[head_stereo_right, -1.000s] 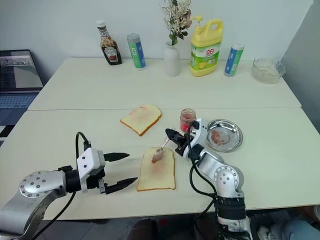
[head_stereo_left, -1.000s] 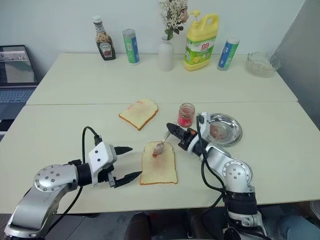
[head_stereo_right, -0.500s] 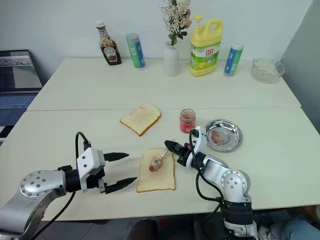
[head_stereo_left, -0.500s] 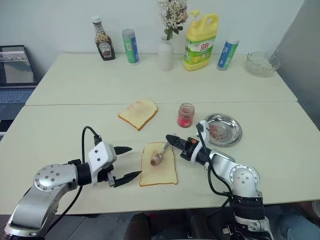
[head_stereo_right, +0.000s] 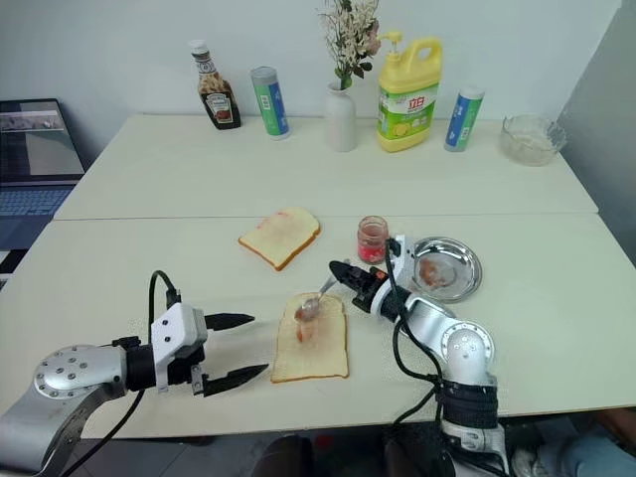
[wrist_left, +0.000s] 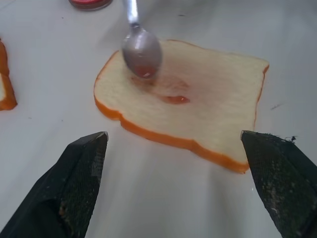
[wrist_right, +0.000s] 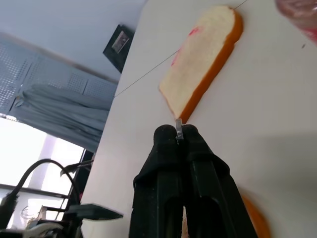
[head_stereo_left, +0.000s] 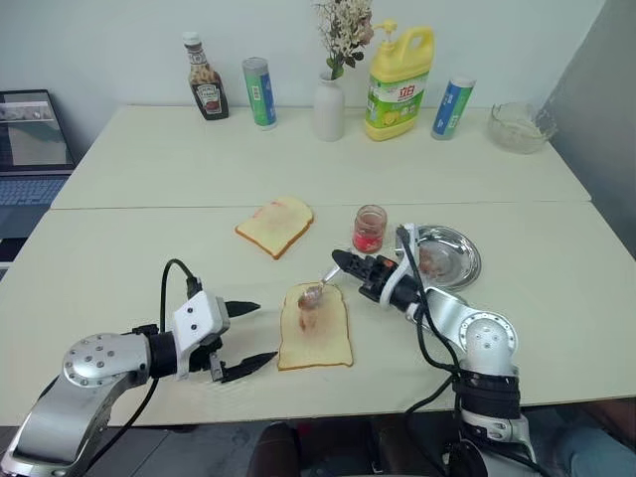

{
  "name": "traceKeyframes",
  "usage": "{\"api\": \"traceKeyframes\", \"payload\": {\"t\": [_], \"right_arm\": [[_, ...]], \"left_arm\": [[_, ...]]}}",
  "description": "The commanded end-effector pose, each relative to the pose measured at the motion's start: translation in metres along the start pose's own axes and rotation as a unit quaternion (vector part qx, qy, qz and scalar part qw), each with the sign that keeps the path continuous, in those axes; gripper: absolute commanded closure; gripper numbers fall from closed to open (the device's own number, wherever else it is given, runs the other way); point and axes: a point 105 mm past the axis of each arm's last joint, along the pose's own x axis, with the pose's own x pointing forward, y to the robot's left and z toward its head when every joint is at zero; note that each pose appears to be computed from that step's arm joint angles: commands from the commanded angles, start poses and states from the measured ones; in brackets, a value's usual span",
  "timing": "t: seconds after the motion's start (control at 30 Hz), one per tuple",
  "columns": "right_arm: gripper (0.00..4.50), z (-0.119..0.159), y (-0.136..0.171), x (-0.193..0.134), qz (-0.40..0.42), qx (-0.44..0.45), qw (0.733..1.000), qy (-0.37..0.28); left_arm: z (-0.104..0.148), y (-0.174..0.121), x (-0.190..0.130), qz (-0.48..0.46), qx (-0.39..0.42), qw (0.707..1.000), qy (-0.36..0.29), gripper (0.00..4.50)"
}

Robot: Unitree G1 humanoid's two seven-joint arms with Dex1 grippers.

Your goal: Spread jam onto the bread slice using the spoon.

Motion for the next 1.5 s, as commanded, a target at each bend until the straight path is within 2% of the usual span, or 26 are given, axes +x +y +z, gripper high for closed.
{"api": "traceKeyframes", "payload": {"t": [0.03, 0.17, 0.4, 0.6, 0.8, 1.0, 1.17, 1.33, 1.5], "right_arm": [[4.46, -0.001, 0.008, 0.001, 0.023, -0.021, 1.000, 0.002], [4.46, -0.016, 0.015, -0.009, 0.046, -0.031, 0.998, 0.038], [4.46, -0.023, 0.026, -0.026, 0.070, -0.031, 0.996, 0.055], [4.46, -0.003, 0.031, -0.029, 0.075, -0.035, 0.996, 0.020], [4.46, 0.014, 0.027, -0.006, 0.050, -0.028, 0.998, -0.014], [4.46, -0.006, 0.017, 0.004, 0.036, -0.005, 0.999, 0.021], [4.46, -0.031, 0.025, -0.007, 0.061, 0.008, 0.996, 0.069], [4.46, -0.037, 0.018, -0.026, 0.057, -0.003, 0.994, 0.095], [4.46, -0.029, 0.007, -0.040, 0.042, -0.014, 0.995, 0.095]], "left_arm": [[0.007, 0.004, -0.006, 0.008, 0.025, 1.000, -0.002, 0.00], [0.008, 0.003, -0.005, 0.006, 0.025, 1.000, -0.003, 0.00], [0.008, 0.004, -0.003, 0.004, 0.026, 1.000, -0.004, 0.00], [0.008, 0.004, -0.004, 0.004, 0.027, 1.000, -0.004, 0.00], [0.007, 0.003, -0.006, 0.002, 0.026, 1.000, -0.002, 0.00], [0.003, 0.000, -0.009, -0.006, 0.027, 1.000, 0.002, 0.00], [0.003, 0.000, -0.010, -0.006, 0.029, 1.000, 0.003, 0.00], [0.005, 0.000, -0.008, -0.008, 0.032, 0.999, 0.001, 0.00], [0.008, 0.002, -0.007, -0.008, 0.035, 0.999, 0.000, 0.00]]}}
